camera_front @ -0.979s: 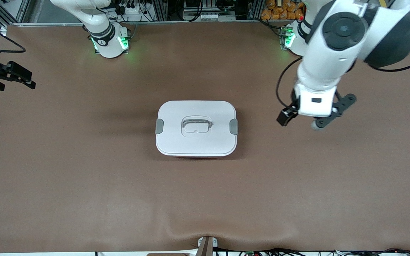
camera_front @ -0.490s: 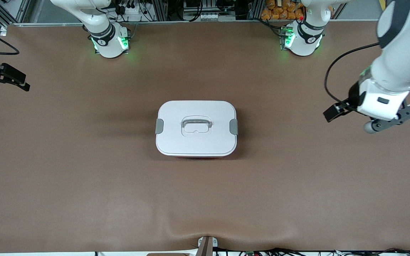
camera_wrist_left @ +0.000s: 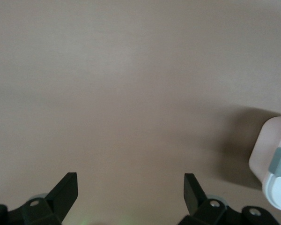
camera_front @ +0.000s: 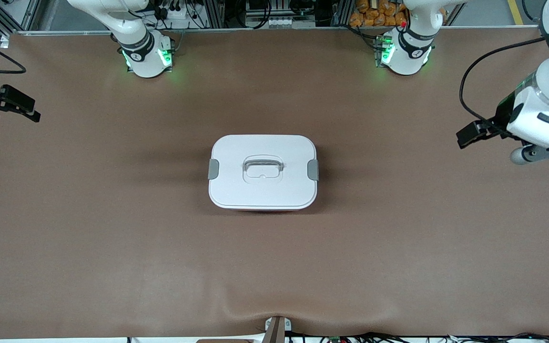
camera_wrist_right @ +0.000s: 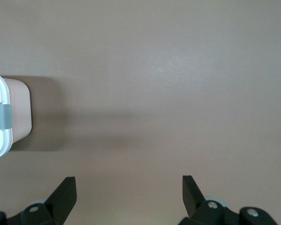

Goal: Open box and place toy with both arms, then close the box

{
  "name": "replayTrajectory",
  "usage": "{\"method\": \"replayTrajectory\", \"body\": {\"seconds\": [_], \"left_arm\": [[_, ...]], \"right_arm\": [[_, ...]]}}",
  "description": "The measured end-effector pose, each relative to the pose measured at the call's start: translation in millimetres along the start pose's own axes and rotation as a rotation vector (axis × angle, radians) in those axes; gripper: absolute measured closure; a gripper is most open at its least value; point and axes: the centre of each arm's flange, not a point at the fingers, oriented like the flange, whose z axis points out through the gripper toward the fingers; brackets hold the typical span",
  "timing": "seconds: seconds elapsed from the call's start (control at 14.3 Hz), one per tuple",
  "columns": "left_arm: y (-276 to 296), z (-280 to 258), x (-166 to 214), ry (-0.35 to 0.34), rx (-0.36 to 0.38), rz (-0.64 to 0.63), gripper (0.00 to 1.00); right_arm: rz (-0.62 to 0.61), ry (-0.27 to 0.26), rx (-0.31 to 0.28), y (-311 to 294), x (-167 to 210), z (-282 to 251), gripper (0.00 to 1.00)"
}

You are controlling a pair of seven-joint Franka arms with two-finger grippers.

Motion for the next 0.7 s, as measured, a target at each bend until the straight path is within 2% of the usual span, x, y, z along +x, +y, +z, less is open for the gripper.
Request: {"method": "replayTrajectory", "body": {"seconds": [0.28,0.7], "left_arm": [[-17,-9,-25,0.006,0.027,0.049,0.00],[-36,-15,-57,-0.005,-0.003,0.085,0.00]], "right_arm": [[-0.003,0.009,-0.001,-1,0,-5,0.00],[0.002,0.029,-0.003,1,0,-15,0.00]]}}
